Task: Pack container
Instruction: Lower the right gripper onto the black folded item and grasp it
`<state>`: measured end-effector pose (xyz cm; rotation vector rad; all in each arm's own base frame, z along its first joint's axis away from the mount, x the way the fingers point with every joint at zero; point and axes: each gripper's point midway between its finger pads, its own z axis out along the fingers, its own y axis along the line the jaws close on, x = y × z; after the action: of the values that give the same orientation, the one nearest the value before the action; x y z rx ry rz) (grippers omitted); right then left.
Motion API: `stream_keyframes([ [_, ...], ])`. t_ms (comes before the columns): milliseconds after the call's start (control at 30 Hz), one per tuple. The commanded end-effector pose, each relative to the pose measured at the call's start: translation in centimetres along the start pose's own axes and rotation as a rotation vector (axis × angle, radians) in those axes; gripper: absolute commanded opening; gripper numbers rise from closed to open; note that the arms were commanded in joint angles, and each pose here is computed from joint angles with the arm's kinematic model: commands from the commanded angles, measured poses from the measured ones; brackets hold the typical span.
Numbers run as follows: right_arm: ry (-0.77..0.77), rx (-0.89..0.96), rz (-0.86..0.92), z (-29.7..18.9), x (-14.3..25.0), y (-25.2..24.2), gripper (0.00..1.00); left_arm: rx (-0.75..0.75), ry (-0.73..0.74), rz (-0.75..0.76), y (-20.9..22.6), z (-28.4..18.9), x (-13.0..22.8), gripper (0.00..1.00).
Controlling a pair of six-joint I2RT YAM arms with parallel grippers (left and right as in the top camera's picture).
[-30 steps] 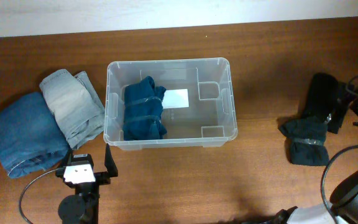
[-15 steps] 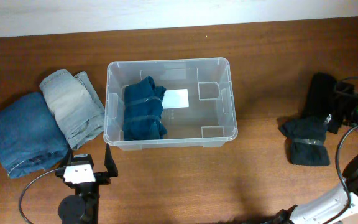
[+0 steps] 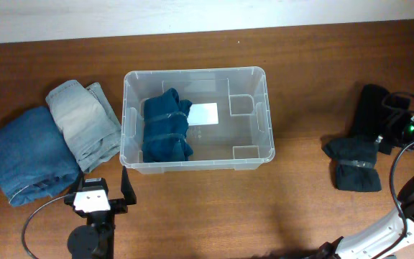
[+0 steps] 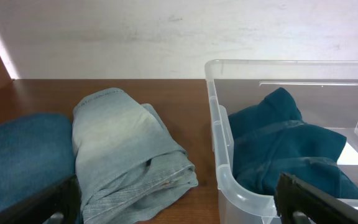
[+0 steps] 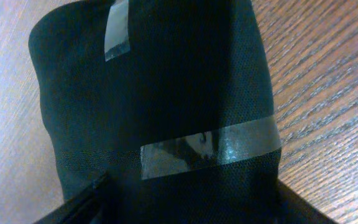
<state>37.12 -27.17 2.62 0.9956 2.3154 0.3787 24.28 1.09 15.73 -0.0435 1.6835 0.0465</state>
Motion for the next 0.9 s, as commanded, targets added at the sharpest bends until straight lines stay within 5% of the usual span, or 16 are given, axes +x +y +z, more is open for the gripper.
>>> stream_keyframes([
  [0,0.029,0.025,0.006,0.4,0.8,-0.8,0.54,0.005,-0.001,0.015,0.0,0.0,0.1,0.99],
  [400,-0.090,0.011,-0.056,-4.1,-2.4,2.0,0.22,0.005,-0.001,0.015,0.0,0.0,0.1,0.99],
  [867,-0.294,-0.120,-0.224,-14.5,-5.5,13.2,0.20,0.005,-0.001,0.015,0.0,0.0,0.1,0.99],
])
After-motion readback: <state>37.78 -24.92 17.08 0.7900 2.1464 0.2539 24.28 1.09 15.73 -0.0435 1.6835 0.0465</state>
